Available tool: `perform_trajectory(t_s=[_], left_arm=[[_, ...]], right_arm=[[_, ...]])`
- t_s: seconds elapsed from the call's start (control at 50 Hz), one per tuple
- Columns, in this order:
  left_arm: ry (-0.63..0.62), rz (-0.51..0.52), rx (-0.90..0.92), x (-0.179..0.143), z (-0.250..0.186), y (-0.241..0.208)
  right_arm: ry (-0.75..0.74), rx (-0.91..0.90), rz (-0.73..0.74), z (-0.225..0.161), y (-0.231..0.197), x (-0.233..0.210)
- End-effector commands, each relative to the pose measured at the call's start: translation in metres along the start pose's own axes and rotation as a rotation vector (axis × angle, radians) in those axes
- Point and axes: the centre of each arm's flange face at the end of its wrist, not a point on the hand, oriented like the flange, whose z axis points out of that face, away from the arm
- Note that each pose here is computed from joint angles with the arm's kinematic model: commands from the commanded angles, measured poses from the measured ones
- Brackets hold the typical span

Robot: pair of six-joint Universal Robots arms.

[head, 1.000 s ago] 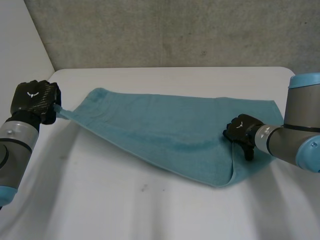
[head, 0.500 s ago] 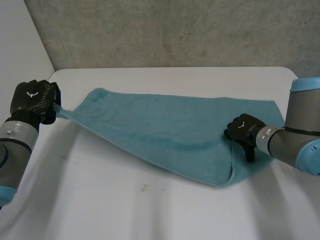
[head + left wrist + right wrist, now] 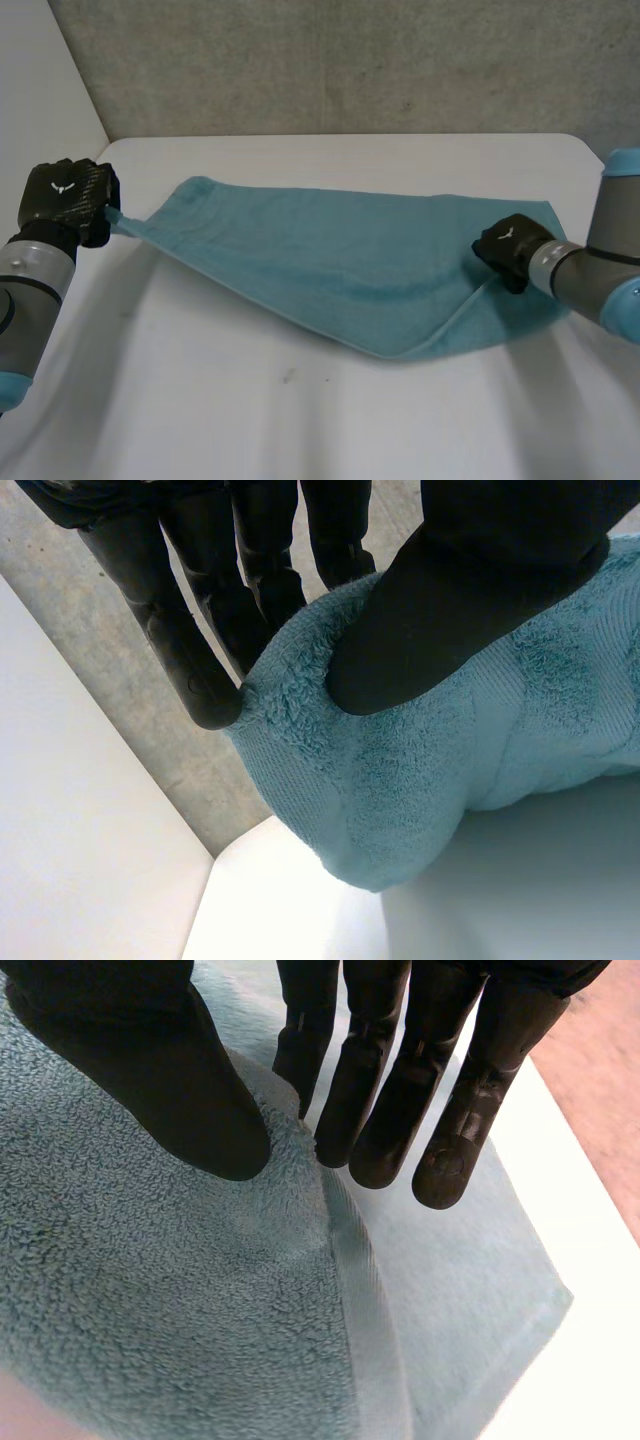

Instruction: Fold the laundry

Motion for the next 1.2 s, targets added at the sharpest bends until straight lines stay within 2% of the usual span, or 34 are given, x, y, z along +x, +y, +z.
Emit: perform_trajectory(t_s=[0.02,0.06,0.12,0.16,0.28,0.4,0.52,0.68,0.72,0.78,0.86,0.96,1.08,1.2], left_arm=[[-0.002,-0.001,-0.021,-0.003,-0.003,-0.003],[-0.003,-0.002,-0.029,-0.004,-0.005,-0.004],[-0.005,0.0,-0.039,-0.007,-0.009,-0.01],[-0.015,0.001,-0.048,-0.012,-0.014,-0.017],[-0.027,-0.001,-0.075,-0.02,-0.033,-0.035],[-0.022,-0.004,-0.102,-0.022,-0.059,-0.051],[0.005,-0.008,-0.116,-0.024,-0.066,-0.052],[0.064,-0.03,-0.178,-0.02,-0.057,-0.031],[0.085,-0.029,-0.239,-0.018,-0.045,-0.012],[0.105,-0.016,-0.254,-0.014,-0.04,-0.007],[0.128,0.03,-0.291,-0.013,-0.02,0.011],[0.153,0.057,-0.26,-0.005,0.004,0.018],[0.141,0.083,-0.214,0.008,0.038,0.025],[0.137,0.096,-0.197,0.023,0.066,0.035]], right_arm=[[0.15,-0.024,0.175,-0.036,-0.003,0.045],[0.214,-0.042,0.204,-0.061,0.0,0.062],[0.233,-0.052,0.213,-0.075,0.0,0.068],[0.27,-0.074,0.233,-0.103,0.003,0.077],[0.353,-0.101,0.234,-0.148,0.012,0.086],[0.408,-0.082,0.175,-0.183,0.012,0.079],[0.412,-0.052,0.178,-0.193,0.015,0.075],[0.347,0.032,0.182,-0.181,0.016,0.074],[0.319,0.029,0.203,-0.16,0.027,0.079],[0.303,0.013,0.229,-0.137,0.037,0.088],[0.284,0.007,0.248,-0.12,0.04,0.092],[0.243,0.031,0.266,-0.09,0.035,0.094],[0.291,-0.012,0.303,-0.054,0.044,0.111],[0.301,-0.001,0.267,-0.015,0.042,0.107]])
